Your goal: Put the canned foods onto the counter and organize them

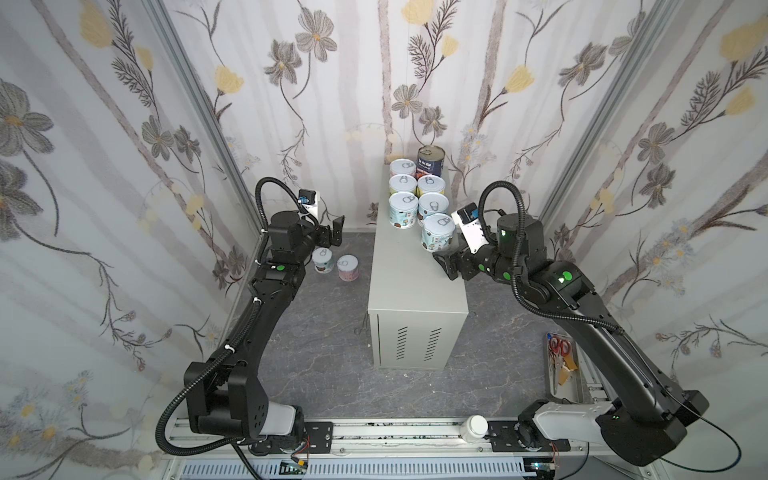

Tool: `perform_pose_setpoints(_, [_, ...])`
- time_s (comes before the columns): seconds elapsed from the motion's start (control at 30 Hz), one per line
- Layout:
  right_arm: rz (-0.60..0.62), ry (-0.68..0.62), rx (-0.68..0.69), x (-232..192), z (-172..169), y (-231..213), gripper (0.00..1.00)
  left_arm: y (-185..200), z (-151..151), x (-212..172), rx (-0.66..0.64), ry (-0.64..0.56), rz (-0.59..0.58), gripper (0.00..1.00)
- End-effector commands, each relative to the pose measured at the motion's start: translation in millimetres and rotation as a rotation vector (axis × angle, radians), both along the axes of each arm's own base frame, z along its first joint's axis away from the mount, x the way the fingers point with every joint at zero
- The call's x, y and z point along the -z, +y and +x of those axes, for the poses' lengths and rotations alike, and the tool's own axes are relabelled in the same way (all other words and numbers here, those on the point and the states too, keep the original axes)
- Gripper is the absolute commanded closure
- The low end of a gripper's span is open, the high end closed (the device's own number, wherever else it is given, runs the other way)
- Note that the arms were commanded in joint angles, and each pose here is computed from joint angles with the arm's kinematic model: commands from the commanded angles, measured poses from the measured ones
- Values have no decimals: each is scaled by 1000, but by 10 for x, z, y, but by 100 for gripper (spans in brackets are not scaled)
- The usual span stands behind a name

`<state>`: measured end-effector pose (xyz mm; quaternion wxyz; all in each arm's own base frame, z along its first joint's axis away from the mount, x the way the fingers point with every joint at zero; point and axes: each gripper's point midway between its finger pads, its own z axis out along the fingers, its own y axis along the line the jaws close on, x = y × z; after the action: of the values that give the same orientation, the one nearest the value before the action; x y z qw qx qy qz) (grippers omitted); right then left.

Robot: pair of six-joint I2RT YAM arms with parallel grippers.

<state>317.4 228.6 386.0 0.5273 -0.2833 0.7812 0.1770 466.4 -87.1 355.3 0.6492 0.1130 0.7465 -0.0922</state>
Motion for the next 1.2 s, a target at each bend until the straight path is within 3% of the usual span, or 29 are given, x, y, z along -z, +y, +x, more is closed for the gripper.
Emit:
perform_pose_setpoints(0.0, [133, -96, 0, -167, 52, 72, 11, -18, 47, 61, 11, -3, 13, 0])
perform_pose_setpoints(0.23, [254, -150, 35, -179, 35, 21, 14, 67, 57, 98, -37, -12, 29, 0])
perform_pose_setpoints(1.17, [226, -194, -4, -114, 169, 166, 23, 83, 148, 156, -52, 24, 40, 0])
